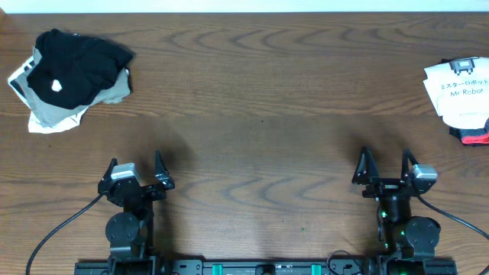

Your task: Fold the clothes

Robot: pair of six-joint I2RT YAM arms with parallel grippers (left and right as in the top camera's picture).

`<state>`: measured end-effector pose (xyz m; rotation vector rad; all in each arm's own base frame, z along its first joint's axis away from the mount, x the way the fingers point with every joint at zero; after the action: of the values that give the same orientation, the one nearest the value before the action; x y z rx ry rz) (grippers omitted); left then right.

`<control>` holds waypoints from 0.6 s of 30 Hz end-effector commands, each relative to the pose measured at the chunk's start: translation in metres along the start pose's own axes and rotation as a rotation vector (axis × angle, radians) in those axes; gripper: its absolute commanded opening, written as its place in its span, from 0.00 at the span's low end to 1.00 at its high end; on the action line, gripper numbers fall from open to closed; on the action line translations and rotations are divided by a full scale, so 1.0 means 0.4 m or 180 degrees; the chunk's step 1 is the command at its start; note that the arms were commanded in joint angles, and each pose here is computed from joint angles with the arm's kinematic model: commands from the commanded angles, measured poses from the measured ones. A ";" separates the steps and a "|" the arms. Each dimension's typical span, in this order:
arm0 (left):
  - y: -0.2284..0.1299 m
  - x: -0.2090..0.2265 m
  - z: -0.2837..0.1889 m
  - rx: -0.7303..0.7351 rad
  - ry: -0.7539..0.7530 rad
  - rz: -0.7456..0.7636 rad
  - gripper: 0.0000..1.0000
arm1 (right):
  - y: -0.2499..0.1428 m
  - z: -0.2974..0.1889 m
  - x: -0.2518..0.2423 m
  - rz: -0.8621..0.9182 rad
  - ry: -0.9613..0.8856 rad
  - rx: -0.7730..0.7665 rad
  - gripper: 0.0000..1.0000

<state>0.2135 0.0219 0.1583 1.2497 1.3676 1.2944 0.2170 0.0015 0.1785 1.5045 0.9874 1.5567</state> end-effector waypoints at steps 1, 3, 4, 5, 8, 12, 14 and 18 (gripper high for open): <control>-0.041 0.007 0.003 0.0166 0.0063 0.0057 0.98 | -0.018 -0.001 -0.009 -0.0236 -0.0060 0.0094 0.99; -0.041 0.007 0.003 0.0166 0.0063 0.0057 0.98 | -0.042 -0.003 -0.020 -0.0303 -0.0119 0.0242 0.99; -0.041 0.007 0.003 0.0166 0.0063 0.0057 0.98 | -0.043 -0.003 -0.020 -0.0312 -0.0115 0.0248 0.99; -0.041 0.007 0.003 0.0166 0.0063 0.0057 0.98 | -0.043 -0.003 -0.020 -0.0327 -0.0116 0.0246 0.99; -0.041 0.007 0.003 0.0166 0.0063 0.0057 0.98 | -0.043 -0.003 -0.020 -0.0358 -0.0115 0.0248 0.99; -0.041 0.007 0.003 0.0166 0.0063 0.0057 0.98 | -0.043 -0.003 -0.020 -0.0357 -0.0118 0.0244 0.99; -0.041 0.007 0.003 0.0166 0.0063 0.0057 0.98 | -0.042 -0.003 -0.020 -0.0357 -0.0117 0.0243 0.99; -0.041 0.007 0.003 0.0166 0.0063 0.0057 0.98 | -0.042 -0.003 -0.020 -0.0357 -0.0117 0.0243 0.99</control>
<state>0.2135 0.0219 0.1584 1.2494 1.3673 1.2946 0.2166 0.0019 0.1605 1.5090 1.0957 1.4398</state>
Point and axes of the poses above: each gripper's point midway between its finger pads, its own z axis out along the fingers, its own x axis along the line the jaws close on, y = z × x, the point moved 3 cm from there along -z, back along the fingers, and after that the axes turned 9 degrees about z, right-handed, at the moved point
